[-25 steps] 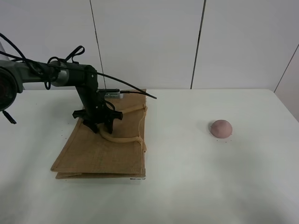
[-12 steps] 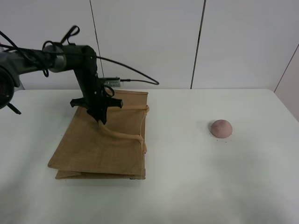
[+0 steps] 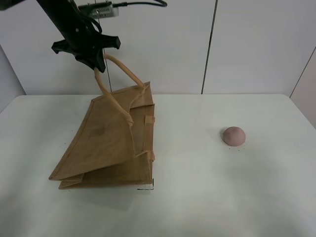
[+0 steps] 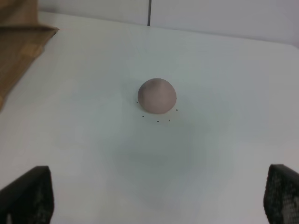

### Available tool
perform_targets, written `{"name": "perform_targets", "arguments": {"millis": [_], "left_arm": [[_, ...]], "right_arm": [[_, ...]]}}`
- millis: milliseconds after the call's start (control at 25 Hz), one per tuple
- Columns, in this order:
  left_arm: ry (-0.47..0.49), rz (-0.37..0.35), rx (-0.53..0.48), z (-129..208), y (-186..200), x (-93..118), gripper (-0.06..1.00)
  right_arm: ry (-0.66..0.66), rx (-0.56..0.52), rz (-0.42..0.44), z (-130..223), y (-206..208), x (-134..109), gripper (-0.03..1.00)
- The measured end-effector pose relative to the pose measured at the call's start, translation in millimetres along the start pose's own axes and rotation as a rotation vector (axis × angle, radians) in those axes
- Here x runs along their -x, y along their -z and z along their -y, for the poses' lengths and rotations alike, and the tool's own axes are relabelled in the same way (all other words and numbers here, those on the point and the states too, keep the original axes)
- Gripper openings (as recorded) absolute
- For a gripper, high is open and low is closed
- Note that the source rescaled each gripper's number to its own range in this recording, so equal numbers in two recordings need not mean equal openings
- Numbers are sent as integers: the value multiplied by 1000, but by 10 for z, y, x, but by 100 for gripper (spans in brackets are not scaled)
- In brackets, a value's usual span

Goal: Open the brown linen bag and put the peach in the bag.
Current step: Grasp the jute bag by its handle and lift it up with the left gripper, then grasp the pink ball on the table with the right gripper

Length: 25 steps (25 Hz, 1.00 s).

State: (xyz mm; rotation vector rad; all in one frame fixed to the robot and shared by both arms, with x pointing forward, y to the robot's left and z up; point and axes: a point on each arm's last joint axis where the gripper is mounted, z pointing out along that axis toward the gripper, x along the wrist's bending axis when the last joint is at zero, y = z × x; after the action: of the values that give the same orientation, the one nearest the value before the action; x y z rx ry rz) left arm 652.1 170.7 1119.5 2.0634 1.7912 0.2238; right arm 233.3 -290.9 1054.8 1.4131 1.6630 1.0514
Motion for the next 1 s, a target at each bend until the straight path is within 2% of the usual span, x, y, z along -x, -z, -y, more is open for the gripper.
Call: {"name": "perform_targets", "arguments": {"millis": [600, 720, 840, 1000], "left_arm": [[-63, 37, 166, 98, 795, 57, 0], [-70, 41, 173, 107, 831, 62, 0], [-68, 58, 171, 110, 834, 77, 0], [-67, 89, 167, 114, 835, 105, 0]], "right_arm": [[-2, -6, 7, -3, -8, 7, 100], [-20, -69, 7, -76, -109, 22, 100], [-45, -143, 8, -297, -308, 54, 100], [-69, -314, 10, -630, -883, 127, 100]]}}
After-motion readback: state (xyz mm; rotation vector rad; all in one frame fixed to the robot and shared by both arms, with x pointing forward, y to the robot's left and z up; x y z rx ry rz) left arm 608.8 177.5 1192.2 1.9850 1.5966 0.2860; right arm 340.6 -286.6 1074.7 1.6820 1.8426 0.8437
